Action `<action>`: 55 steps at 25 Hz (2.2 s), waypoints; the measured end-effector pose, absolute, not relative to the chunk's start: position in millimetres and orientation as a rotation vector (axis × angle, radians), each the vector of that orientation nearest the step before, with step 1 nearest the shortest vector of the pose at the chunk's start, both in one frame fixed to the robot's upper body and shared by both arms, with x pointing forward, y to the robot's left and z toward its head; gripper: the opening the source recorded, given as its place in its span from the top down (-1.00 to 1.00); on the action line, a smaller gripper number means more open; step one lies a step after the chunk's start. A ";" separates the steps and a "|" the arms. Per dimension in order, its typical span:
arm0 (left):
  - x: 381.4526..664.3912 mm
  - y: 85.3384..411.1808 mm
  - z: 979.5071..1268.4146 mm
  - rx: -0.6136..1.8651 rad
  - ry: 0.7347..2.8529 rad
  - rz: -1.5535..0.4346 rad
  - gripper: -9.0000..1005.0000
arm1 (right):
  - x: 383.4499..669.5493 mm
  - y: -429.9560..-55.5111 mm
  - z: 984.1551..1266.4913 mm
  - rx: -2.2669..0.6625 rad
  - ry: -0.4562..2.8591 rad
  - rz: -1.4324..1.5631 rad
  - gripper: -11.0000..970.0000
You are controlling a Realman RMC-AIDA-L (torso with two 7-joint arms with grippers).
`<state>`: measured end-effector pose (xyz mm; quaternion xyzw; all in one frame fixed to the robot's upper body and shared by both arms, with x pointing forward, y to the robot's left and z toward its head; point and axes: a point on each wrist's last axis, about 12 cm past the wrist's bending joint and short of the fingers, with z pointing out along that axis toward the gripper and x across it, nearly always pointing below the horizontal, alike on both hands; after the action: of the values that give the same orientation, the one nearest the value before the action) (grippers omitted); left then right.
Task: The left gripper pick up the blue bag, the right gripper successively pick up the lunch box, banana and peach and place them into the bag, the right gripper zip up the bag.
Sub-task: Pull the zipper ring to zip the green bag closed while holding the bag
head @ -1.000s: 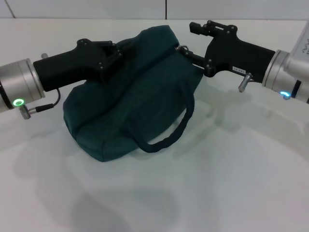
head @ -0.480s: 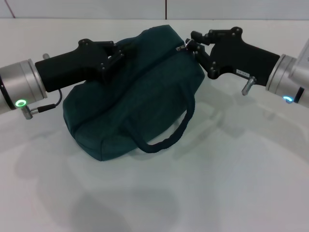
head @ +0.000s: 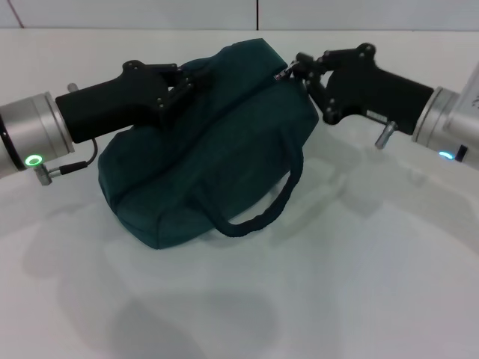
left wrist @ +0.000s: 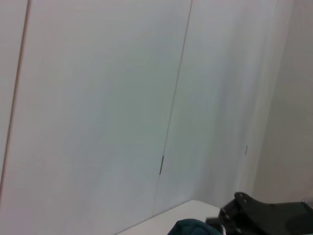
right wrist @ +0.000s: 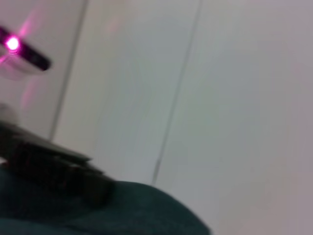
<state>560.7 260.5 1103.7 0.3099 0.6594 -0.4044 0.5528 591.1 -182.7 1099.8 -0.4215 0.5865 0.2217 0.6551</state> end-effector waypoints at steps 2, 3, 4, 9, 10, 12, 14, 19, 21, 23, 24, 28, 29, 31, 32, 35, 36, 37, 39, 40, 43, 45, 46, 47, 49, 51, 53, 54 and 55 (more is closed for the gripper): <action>560.5 260.7 1103.5 0.733 1.557 -0.954 0.90 | 592.2 -186.9 1099.4 -0.918 1.335 0.488 0.89; 560.5 260.7 1103.5 0.733 1.557 -0.954 0.90 | 592.6 -188.4 1098.8 -0.904 1.340 0.485 0.89; 560.3 260.7 1103.4 0.734 1.556 -0.953 0.90 | 593.0 -190.3 1097.9 -0.891 1.347 0.484 0.89; 559.8 261.1 1104.7 0.718 1.540 -0.960 0.90 | 595.9 -200.1 1093.3 -0.836 1.385 0.473 0.90; 559.8 261.1 1105.1 0.713 1.536 -0.963 0.90 | 596.7 -203.2 1092.1 -0.825 1.396 0.465 0.90; 560.2 261.2 1105.8 0.705 1.532 -0.965 0.90 | 598.7 -209.3 1089.0 -0.800 1.422 0.449 0.90; 560.8 261.7 1107.0 0.690 1.529 -0.971 0.90 | 601.0 -214.9 1086.3 -0.777 1.448 0.432 0.90; 564.0 262.8 1111.3 0.663 1.529 -0.993 0.90 | 606.1 -221.0 1083.3 -0.755 1.490 0.405 0.90; 565.5 260.8 1113.5 0.670 1.524 -1.003 0.92 | 608.5 -219.2 1082.1 -0.762 1.506 0.396 0.90; 566.9 257.6 1115.3 0.683 1.516 -1.012 0.95 | 610.1 -214.6 1080.0 -0.778 1.519 0.402 0.90; 567.6 255.1 1116.1 0.691 1.513 -1.017 0.97 | 610.5 -213.0 1079.4 -0.782 1.522 0.405 0.90; 572.6 246.9 1120.4 0.680 1.532 -1.074 0.93 | 610.5 -208.6 1079.9 -0.792 1.512 0.423 0.90; 574.1 246.0 1121.9 0.662 1.547 -1.099 0.91 | 609.8 -208.4 1080.3 -0.791 1.507 0.429 0.90; 579.2 245.4 1127.7 0.609 1.585 -1.163 0.88 | 607.6 -207.9 1081.3 -0.790 1.490 0.445 0.90; 579.2 245.4 1127.7 0.609 1.585 -1.163 0.86 | 607.1 -207.7 1081.7 -0.789 1.484 0.450 0.90; 592.0 243.1 1142.5 0.568 1.661 -1.240 0.81 | 606.1 -206.7 1082.9 -0.791 1.472 0.461 0.90; 594.9 241.4 1144.5 0.565 1.681 -1.247 0.79 | 605.9 -206.5 1083.0 -0.792 1.470 0.463 0.90; 597.5 239.0 1145.5 0.567 1.703 -1.249 0.74 | 605.6 -206.5 1083.0 -0.792 1.469 0.465 0.90; 602.1 234.2 1145.3 0.572 1.760 -1.249 0.64 | 605.3 -206.4 1083.0 -0.792 1.467 0.467 0.90; 603.2 232.1 1144.6 0.579 1.781 -1.247 0.59 | 605.3 -206.4 1083.0 -0.792 1.467 0.467 0.90; 603.2 226.1 1140.7 0.621 1.834 -1.237 0.44 | 605.2 -206.5 1082.9 -0.791 1.467 0.468 0.90; 602.6 222.8 1137.6 0.637 1.852 -1.224 0.31 | 605.1 -206.7 1082.6 -0.790 1.469 0.469 0.90; 602.7 221.7 1136.0 0.640 1.862 -1.213 0.23 | 605.1 -206.7 1082.6 -0.790 1.469 0.469 0.90; 603.2 221.1 1134.3 0.639 1.872 -1.200 0.15 | 604.7 -207.2 1082.1 -0.787 1.472 0.470 0.90; 604.4 221.3 1131.5 0.637 1.892 -1.173 0.00 | 604.6 -207.4 1081.9 -0.786 1.473 0.470 0.90; 605.3 221.8 1129.0 0.645 1.906 -1.142 -0.11 | 604.4 -207.5 1081.6 -0.786 1.474 0.470 0.90; 605.9 222.1 1127.0 0.657 1.915 -1.117 -0.17 | 604.1 -207.9 1081.1 -0.783 1.477 0.472 0.91; 606.1 222.2 1126.2 0.662 1.919 -1.106 -0.20 | 604.0 -208.1 1080.9 -0.781 1.479 0.474 0.92; 606.4 222.2 1126.1 0.672 1.919 -1.095 -0.23 | 603.9 -208.2 1080.7 -0.778 1.482 0.476 0.93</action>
<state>606.4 222.2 1126.1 0.2661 0.7601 -0.4338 0.4041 603.9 -208.2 1080.7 -0.3419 0.6508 0.2091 0.6448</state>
